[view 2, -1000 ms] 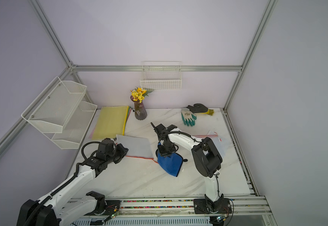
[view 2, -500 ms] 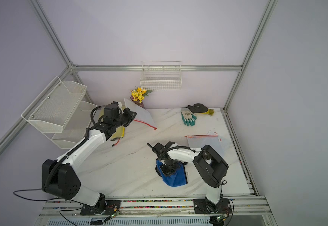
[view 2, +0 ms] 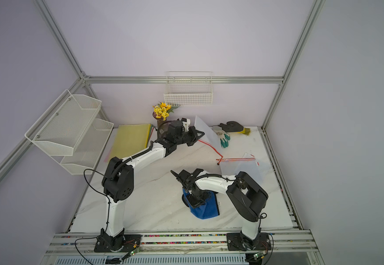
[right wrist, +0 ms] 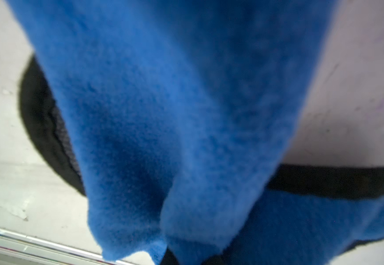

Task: Wipe the document bag
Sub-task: Place the document bag.

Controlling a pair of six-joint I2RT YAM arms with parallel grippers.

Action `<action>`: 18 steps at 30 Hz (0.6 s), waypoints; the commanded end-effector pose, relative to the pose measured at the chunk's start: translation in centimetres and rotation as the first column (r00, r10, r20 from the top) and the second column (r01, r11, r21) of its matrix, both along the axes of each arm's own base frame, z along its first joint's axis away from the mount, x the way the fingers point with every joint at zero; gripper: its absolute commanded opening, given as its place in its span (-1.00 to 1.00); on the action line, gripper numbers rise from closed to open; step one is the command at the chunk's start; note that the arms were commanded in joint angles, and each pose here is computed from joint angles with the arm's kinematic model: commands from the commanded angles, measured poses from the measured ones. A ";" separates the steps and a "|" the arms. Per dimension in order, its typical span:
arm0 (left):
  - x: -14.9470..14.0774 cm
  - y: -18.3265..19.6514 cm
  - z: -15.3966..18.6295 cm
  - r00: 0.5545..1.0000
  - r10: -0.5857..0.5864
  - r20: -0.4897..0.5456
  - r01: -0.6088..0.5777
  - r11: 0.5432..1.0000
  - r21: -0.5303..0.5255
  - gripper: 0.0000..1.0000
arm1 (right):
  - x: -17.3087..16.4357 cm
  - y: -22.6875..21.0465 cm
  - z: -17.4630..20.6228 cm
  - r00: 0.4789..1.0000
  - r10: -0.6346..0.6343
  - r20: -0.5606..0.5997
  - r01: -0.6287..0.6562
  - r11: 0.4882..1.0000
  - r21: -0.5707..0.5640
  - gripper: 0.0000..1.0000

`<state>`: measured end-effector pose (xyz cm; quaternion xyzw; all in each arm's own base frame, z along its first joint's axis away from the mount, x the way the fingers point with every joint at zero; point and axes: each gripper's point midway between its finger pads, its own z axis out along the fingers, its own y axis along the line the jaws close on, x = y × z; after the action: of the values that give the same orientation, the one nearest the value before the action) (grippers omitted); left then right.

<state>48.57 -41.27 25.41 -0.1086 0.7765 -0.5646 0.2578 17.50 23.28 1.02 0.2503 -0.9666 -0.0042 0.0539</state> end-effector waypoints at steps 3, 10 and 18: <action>-0.2 -6.0 3.8 0.990 -0.100 0.101 0.121 0.963 -0.239 -1.00 | -3.5 -1.6 -8.2 0.994 0.015 -0.106 -0.027 0.994 -0.109 -1.00; -1.2 -13.3 -4.9 0.956 -0.286 -0.062 0.246 0.901 -0.358 -1.00 | -4.0 -1.4 -9.3 0.993 0.021 -0.117 -0.036 0.991 -0.129 -1.00; -1.6 -14.2 -10.1 0.927 -0.351 -0.131 0.293 0.898 -0.329 0.07 | -4.7 -1.8 -9.5 0.992 0.000 -0.126 -0.016 0.992 -0.128 -1.00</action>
<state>46.96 -55.22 8.60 -0.1131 0.7481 -0.6518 0.0518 17.31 23.43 0.81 0.2530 -0.9661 0.0308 0.0410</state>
